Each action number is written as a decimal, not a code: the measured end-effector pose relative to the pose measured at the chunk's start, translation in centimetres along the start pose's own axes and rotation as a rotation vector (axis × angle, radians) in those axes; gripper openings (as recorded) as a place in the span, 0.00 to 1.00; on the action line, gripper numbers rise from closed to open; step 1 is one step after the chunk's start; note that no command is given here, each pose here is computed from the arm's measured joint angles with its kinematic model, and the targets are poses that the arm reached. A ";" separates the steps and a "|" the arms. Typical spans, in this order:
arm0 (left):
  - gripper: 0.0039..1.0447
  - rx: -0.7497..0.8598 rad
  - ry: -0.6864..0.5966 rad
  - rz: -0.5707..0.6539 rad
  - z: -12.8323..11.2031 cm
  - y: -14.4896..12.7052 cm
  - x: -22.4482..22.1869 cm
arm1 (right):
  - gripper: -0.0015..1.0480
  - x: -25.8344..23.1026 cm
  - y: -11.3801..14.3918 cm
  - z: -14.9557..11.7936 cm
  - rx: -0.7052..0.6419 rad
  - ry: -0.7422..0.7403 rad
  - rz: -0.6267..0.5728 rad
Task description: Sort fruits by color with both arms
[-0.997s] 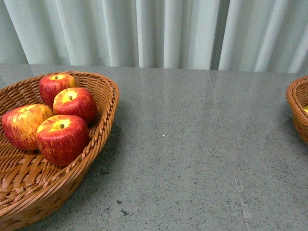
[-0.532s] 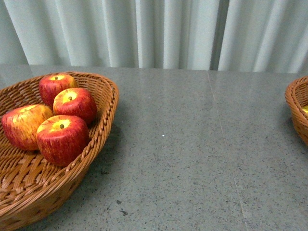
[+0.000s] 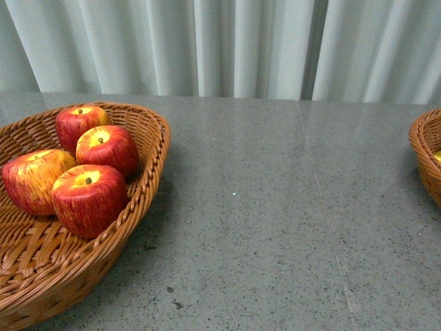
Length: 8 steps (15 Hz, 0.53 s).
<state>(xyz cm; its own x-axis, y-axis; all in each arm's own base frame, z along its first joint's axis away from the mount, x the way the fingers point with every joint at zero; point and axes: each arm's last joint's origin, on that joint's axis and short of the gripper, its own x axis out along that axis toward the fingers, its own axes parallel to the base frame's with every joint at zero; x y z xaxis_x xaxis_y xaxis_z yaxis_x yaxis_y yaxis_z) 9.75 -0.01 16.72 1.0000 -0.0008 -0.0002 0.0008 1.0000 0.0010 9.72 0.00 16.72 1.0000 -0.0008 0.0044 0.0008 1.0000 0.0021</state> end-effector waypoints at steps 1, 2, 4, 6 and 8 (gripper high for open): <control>0.94 0.000 0.000 0.000 0.0 0.0 0.0 | 0.49 0.0 0.0 0.0 0.000 0.000 0.000; 0.94 0.000 0.000 0.000 0.0 0.0 0.0 | 0.60 0.0 0.0 0.0 0.000 0.000 0.000; 0.94 0.000 0.000 0.000 0.0 0.0 0.0 | 0.82 0.0 0.0 0.0 0.000 0.000 0.000; 0.94 0.000 0.000 0.000 0.0 0.0 0.0 | 0.94 0.0 0.0 0.0 0.000 0.000 0.000; 0.94 0.000 0.000 0.000 0.0 0.0 0.0 | 0.94 0.0 0.0 0.0 0.000 0.000 0.000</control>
<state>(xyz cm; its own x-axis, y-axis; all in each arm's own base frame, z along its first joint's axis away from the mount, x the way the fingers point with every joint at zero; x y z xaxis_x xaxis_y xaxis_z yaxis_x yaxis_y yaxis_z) 9.75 -0.01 16.72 1.0000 -0.0008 0.0002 0.0008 1.0000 0.0006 9.72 0.00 16.72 1.0000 -0.0004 0.0040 0.0004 1.0000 0.0025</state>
